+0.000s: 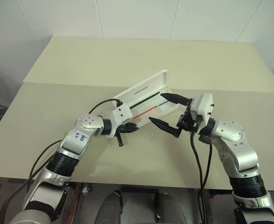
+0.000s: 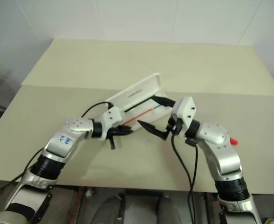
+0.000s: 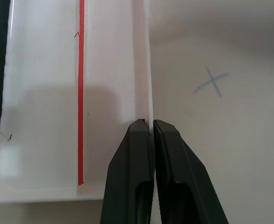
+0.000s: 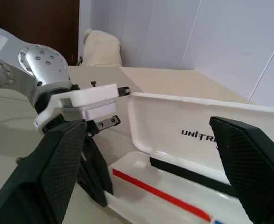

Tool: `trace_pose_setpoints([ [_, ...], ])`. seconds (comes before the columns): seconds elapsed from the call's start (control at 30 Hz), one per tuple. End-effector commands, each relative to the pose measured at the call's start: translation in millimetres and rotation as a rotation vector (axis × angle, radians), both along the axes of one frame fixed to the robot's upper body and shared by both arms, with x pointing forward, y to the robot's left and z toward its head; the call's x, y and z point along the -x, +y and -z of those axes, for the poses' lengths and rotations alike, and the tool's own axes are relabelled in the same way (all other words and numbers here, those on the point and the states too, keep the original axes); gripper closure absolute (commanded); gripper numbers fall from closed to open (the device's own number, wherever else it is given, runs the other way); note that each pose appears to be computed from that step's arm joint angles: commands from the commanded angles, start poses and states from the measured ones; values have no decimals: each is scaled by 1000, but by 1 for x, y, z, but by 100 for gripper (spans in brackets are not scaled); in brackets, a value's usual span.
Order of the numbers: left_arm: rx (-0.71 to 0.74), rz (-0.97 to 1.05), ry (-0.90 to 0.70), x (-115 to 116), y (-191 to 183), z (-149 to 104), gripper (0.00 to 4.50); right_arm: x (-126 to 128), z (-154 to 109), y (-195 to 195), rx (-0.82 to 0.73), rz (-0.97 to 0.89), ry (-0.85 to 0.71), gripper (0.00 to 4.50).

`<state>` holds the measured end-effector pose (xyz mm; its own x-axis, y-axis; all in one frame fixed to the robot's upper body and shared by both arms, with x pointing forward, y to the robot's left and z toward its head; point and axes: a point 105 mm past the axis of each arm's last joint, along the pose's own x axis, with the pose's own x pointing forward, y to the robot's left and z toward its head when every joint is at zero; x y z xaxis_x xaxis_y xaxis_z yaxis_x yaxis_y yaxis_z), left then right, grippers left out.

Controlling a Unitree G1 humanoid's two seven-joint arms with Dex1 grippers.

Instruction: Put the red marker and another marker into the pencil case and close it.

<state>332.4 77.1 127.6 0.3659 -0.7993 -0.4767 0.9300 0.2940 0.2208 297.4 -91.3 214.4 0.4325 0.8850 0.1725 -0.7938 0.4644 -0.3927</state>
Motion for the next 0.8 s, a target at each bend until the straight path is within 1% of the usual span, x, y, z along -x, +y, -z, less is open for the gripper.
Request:
trace_pose_setpoints([
  [0.03,-73,143,86,27,-1,12,449,6,-16,-13,10,-2,-51,0],
  [0.2,-128,225,108,43,0,9,449,14,-5,-41,124,2,15,0],
  [0.43,-154,282,116,50,-5,12,449,30,10,-74,261,30,91,0],
  [0.6,-185,318,118,51,-5,20,449,41,14,-82,283,41,127,0],
  [0.8,-198,343,95,45,-3,24,449,42,11,-74,262,39,121,0],
])
